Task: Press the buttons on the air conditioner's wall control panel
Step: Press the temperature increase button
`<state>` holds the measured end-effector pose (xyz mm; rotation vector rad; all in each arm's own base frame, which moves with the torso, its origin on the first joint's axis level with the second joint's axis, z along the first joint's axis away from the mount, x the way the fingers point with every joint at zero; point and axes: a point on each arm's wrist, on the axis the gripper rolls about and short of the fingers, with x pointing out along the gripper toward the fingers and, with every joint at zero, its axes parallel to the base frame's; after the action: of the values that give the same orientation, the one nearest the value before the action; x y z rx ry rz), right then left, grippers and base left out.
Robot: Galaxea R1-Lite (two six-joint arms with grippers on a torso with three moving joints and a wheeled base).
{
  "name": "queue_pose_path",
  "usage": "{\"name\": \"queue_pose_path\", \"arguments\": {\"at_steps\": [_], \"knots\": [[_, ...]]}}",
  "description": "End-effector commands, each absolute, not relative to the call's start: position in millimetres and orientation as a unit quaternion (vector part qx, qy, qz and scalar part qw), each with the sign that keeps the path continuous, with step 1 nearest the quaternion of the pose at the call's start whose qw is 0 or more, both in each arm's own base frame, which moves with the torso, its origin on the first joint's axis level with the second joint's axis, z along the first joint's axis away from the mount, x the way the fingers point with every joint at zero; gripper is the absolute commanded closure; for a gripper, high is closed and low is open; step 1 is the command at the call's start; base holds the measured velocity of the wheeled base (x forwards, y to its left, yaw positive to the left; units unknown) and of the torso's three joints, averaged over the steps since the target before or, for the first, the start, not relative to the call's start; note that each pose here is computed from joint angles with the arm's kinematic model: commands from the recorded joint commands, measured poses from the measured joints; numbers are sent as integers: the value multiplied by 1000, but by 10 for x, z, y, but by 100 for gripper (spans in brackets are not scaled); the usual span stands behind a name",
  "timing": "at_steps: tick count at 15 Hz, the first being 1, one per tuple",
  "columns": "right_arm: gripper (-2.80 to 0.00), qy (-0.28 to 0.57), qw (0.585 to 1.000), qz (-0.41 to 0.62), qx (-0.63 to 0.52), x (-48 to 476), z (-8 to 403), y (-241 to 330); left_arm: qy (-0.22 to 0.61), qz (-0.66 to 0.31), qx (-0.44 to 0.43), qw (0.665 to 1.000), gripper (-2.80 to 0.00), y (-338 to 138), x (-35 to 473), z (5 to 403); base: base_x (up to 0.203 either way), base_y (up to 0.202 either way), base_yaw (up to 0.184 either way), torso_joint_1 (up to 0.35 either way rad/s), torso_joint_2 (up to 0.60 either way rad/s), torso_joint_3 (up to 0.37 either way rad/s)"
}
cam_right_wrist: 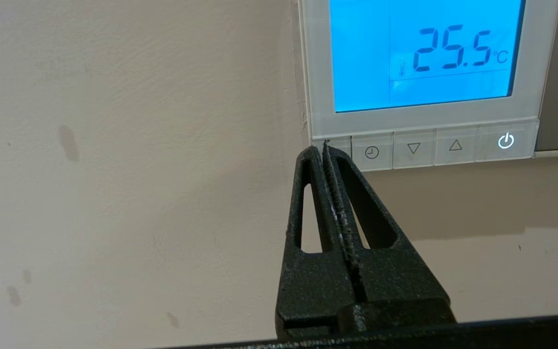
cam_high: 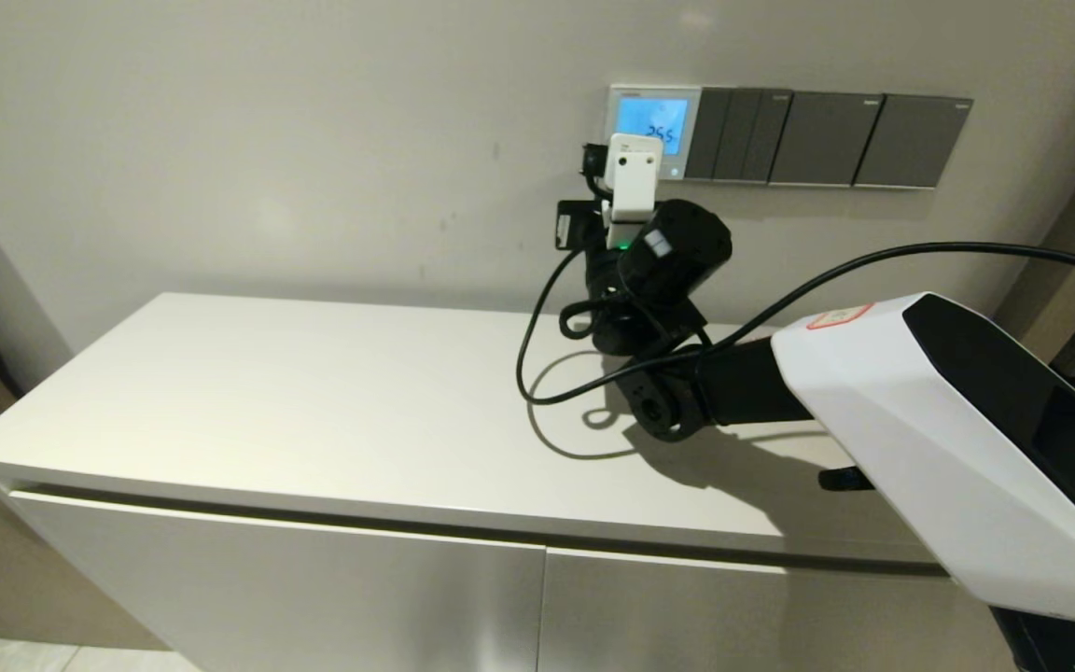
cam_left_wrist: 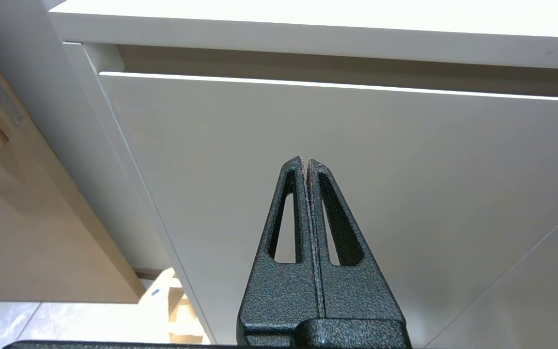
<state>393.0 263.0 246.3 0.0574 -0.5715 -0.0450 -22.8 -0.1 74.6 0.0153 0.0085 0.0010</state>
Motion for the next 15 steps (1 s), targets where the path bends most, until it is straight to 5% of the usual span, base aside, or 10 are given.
{"name": "queue_pose_path", "arguments": {"at_steps": [1,15], "knots": [[0,-285,958,-23,31,3899,2487,2624,5,1,8,1000,0,-1,-227,746,0,0,0,0,0,0],[0,-283,959,-19,30,3866,2476,2647,5,1,8,1000,0,-1,-227,746,0,0,0,0,0,0]]}}
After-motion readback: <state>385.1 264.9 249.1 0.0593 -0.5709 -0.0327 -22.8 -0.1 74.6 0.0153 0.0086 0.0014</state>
